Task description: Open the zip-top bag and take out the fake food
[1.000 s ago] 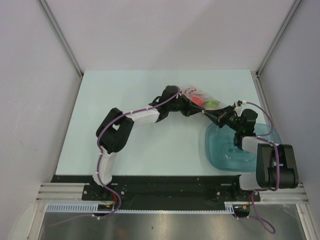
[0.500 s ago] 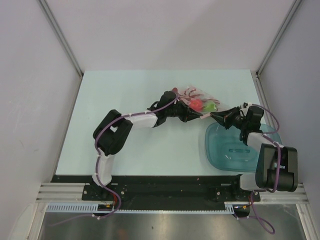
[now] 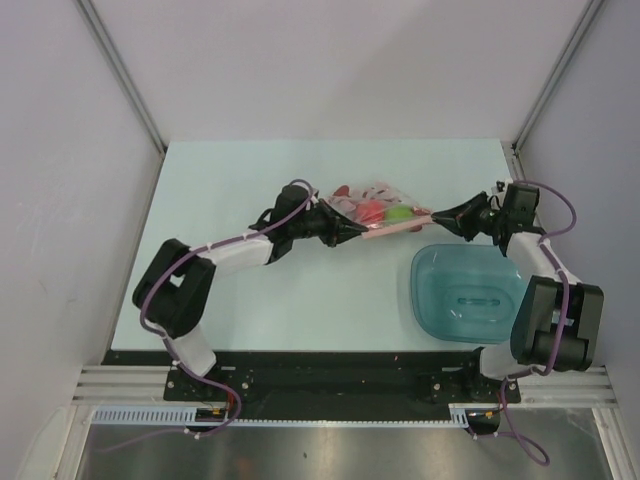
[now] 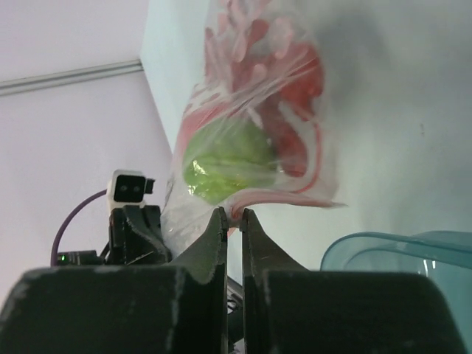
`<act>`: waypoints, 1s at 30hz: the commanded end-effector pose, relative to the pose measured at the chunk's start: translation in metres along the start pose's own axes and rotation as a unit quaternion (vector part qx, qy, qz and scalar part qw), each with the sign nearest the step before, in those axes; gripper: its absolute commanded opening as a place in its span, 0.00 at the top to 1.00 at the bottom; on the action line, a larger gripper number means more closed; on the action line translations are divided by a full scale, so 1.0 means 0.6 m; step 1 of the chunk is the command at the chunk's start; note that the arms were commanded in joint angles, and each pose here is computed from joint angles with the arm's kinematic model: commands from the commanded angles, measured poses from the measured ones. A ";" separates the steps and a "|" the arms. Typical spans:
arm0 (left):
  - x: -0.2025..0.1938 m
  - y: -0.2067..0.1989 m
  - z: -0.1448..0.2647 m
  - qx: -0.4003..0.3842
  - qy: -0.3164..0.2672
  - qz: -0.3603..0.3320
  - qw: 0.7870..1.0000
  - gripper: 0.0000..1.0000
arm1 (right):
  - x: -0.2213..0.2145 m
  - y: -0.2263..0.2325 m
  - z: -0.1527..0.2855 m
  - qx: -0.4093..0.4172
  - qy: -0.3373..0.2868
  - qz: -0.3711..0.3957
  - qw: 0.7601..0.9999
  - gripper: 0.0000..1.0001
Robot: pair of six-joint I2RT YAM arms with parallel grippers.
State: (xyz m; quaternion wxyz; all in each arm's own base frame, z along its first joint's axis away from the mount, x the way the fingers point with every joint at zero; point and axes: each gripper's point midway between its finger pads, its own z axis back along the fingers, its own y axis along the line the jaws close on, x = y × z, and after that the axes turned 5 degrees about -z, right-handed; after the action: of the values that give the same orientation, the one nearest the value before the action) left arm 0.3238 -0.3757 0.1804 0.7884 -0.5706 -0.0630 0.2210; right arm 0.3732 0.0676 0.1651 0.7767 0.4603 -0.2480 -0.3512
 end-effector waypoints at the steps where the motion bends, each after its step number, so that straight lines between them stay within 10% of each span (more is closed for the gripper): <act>1: 0.006 0.003 0.054 -0.007 -0.029 -0.018 0.999 1.00 | 0.031 -0.012 -0.008 -0.040 -0.016 0.032 0.999 1.00; 21: 0.023 0.044 0.170 -0.019 -0.110 0.007 0.994 1.00 | -0.077 0.075 -0.142 -0.023 0.126 0.101 0.987 1.00; 30: 0.004 -0.014 0.122 -0.056 -0.056 -0.017 0.997 1.00 | -0.072 0.027 -0.093 -0.107 0.130 0.110 0.980 0.36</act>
State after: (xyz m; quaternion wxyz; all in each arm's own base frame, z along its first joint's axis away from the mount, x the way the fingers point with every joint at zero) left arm 0.2996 -0.2928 0.1769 0.7773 -0.5532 -0.1260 0.2720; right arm 0.4026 0.1544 0.1391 0.8643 0.4199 -0.1445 -0.2361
